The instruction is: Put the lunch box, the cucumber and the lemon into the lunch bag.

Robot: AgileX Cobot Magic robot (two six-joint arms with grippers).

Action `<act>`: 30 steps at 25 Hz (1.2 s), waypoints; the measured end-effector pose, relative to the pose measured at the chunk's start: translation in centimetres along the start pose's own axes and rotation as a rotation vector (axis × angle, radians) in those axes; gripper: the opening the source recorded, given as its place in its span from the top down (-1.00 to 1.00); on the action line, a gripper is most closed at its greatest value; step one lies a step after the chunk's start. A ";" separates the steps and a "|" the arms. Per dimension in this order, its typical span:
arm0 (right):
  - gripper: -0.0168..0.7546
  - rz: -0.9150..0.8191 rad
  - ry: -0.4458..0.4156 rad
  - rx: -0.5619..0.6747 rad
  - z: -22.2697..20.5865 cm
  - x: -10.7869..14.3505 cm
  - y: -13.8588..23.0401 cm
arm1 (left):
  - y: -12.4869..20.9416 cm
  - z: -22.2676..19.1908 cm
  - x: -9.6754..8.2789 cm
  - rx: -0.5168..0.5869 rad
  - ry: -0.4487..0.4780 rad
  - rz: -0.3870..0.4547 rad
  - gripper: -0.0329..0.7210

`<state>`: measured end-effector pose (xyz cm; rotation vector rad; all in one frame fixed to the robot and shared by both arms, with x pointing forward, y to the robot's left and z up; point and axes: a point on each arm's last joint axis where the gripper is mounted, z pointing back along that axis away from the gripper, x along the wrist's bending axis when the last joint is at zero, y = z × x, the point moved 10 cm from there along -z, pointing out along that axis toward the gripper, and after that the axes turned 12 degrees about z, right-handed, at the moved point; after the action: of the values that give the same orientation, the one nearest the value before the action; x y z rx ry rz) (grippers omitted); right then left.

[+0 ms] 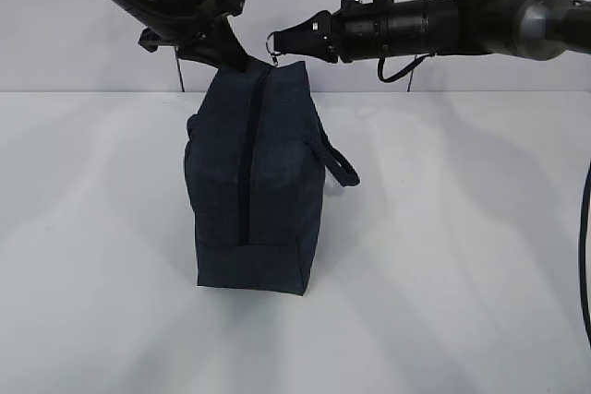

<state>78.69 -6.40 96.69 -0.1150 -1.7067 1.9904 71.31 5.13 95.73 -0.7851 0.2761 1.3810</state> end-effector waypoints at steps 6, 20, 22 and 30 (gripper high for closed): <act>0.90 -0.012 -0.019 0.040 0.3 0.2 0.8 | 0.5 0.5 -0.9 0.003 -0.052 -0.085 0.85; 0.90 -0.011 -0.005 0.037 2.7 -0.3 -0.7 | 2.2 0.7 -4.6 0.026 -0.043 -0.199 0.85; 0.90 -0.014 -0.002 0.036 2.9 -0.5 -0.7 | 2.2 1.0 -4.7 0.024 -0.048 -0.208 0.85; 0.90 -0.031 0.008 0.043 3.3 -0.9 -0.6 | 2.1 1.7 -5.1 0.013 -0.061 -0.234 0.85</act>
<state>78.42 -9.74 97.67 -0.0811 -1.6503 1.9999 67.80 2.31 99.30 -0.7389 0.1398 1.1792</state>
